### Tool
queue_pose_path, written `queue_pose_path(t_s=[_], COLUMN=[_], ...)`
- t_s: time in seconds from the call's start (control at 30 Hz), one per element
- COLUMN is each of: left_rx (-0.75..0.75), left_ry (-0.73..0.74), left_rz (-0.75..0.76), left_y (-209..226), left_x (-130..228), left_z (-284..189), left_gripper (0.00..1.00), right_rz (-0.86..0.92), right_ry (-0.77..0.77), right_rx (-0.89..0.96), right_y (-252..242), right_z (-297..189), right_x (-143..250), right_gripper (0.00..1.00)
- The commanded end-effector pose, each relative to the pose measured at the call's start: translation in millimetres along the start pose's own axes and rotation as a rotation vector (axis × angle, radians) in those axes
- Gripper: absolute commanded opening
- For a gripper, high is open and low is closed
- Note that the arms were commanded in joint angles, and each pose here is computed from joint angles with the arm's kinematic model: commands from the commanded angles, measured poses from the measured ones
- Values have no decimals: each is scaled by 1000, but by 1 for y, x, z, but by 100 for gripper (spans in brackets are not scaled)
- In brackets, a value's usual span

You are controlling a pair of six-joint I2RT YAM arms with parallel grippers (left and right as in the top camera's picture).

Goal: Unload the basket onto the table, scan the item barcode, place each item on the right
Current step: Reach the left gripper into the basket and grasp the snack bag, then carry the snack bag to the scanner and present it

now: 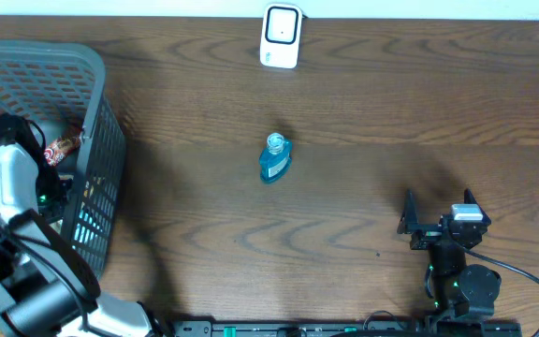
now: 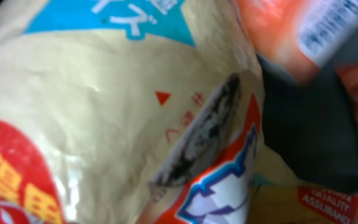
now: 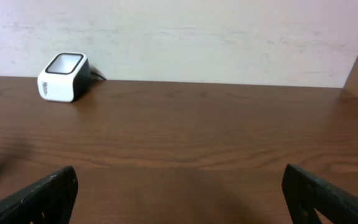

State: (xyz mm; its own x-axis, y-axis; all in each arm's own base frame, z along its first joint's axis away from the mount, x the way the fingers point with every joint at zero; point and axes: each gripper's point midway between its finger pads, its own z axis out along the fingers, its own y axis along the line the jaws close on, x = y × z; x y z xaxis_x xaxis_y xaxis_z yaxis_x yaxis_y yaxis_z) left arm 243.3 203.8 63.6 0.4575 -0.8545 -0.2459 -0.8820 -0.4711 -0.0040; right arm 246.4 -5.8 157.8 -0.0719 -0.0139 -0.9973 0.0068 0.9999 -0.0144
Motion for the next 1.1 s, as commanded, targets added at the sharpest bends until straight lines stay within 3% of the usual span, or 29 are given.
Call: queue_pose_path(t_s=[0.0,0.3,0.43,0.67,0.87,1.07], left_rx=[238,783,992,1417,1560,1661], left_ry=[-15,-127,-87,203,340,352], left_rz=[149,27,27,414,825,1411], left_y=[-25,-4,22,47,72,112], left_x=[-16,-58,-53,26,105,204], left_z=[-72,-243,-296,-389,-418,-419], left_gripper=[7,7,7,8,7,7], right_rz=[10,10,10,10,10,10], right_ry=[0,0,0,0,0,0], right_rx=[-4,-4,-4,-3,-4,-4], right_y=[1,1,1,1,1,1], right_z=[0,0,0,0,0,0], right_x=[0,0,0,0,0,0], right_gripper=[99,99,99,99,99,99])
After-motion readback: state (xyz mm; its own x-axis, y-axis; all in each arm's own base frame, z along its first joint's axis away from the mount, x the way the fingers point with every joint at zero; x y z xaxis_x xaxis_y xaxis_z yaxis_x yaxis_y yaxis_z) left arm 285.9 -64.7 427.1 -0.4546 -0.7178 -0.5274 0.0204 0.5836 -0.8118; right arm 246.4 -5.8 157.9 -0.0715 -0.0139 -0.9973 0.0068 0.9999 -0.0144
